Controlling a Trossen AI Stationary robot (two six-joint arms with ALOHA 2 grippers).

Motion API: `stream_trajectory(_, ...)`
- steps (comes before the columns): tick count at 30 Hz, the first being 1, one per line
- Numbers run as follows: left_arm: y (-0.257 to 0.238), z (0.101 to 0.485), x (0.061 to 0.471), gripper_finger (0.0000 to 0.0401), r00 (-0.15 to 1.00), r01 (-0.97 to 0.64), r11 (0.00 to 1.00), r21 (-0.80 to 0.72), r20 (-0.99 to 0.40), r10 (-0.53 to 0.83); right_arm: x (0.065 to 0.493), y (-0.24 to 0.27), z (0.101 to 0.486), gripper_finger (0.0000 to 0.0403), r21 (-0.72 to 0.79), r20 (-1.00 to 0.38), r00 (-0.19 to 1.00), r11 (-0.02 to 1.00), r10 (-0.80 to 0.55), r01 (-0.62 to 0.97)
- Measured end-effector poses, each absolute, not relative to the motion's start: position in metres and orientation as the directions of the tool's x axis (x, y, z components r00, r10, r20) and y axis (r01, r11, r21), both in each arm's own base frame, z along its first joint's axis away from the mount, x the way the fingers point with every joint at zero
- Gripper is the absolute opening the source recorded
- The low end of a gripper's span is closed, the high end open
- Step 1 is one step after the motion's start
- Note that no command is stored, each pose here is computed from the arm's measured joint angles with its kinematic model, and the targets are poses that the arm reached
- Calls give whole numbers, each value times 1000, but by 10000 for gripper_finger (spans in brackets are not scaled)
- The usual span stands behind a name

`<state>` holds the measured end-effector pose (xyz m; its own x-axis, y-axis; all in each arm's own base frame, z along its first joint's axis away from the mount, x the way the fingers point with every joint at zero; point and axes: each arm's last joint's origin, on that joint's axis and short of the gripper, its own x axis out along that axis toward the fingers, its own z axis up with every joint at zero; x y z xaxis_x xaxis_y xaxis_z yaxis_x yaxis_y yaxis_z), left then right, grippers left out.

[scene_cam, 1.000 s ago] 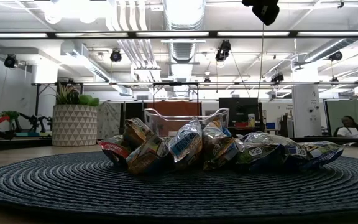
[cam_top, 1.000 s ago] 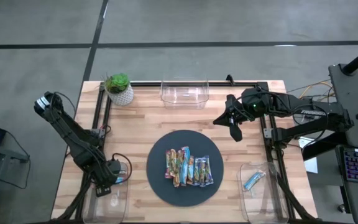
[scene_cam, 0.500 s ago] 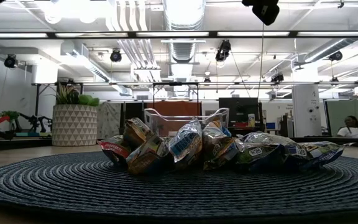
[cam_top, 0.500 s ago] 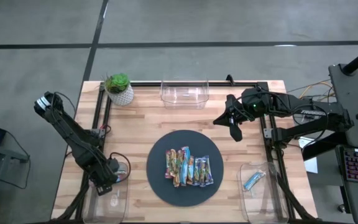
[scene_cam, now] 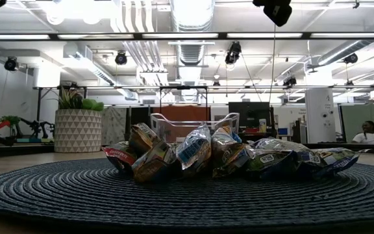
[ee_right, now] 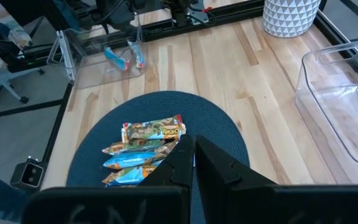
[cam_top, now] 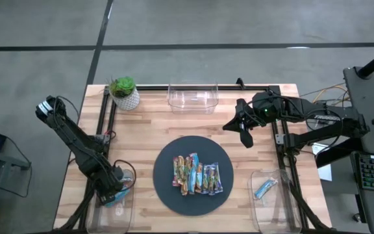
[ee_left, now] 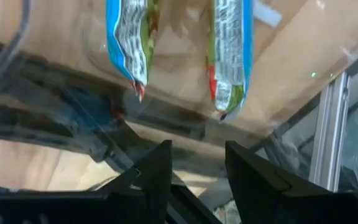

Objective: Pick and place Granola Bars by type
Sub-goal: Put the blue granola bar into the top transparent bin

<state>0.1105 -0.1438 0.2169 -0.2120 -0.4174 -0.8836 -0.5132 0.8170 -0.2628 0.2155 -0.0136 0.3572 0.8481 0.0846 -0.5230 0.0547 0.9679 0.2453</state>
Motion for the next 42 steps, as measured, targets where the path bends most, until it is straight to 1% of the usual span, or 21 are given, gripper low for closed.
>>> stream_trajectory(3,-144,217,110,135,-238,-507,818,-272,-867,-437,215,-14,357,8,233,-523,848,971,85,46)
stream_trajectory(10,-145,218,109,135,-259,-504,817,-279,-854,-452,215,-14,357,8,232,-523,848,972,85,46)
stream_trajectory(15,-147,223,111,130,-247,-494,816,-300,-852,-462,216,-14,357,8,230,-522,849,972,85,44)
stream_trajectory(19,-148,229,114,111,-201,-465,823,-327,-866,-458,216,-14,357,8,229,-521,849,972,85,44)
stream_trajectory(22,-150,236,117,85,-150,-417,835,-358,-880,-451,216,-14,357,8,229,-521,849,972,85,44)
stream_trajectory(25,-151,245,121,54,-76,-357,851,-385,-896,-437,216,-14,357,8,229,-521,850,972,85,44)
stream_trajectory(31,-148,268,137,6,140,-203,892,-403,-914,-381,216,-14,358,8,233,-518,851,972,84,45)
stream_trajectory(35,-141,286,150,1,272,-127,913,-388,-899,-344,216,-14,358,8,233,-511,855,971,84,44)
stream_trajectory(42,-122,319,172,0,454,-37,944,-329,-847,-277,217,-14,359,8,244,-503,860,969,84,48)
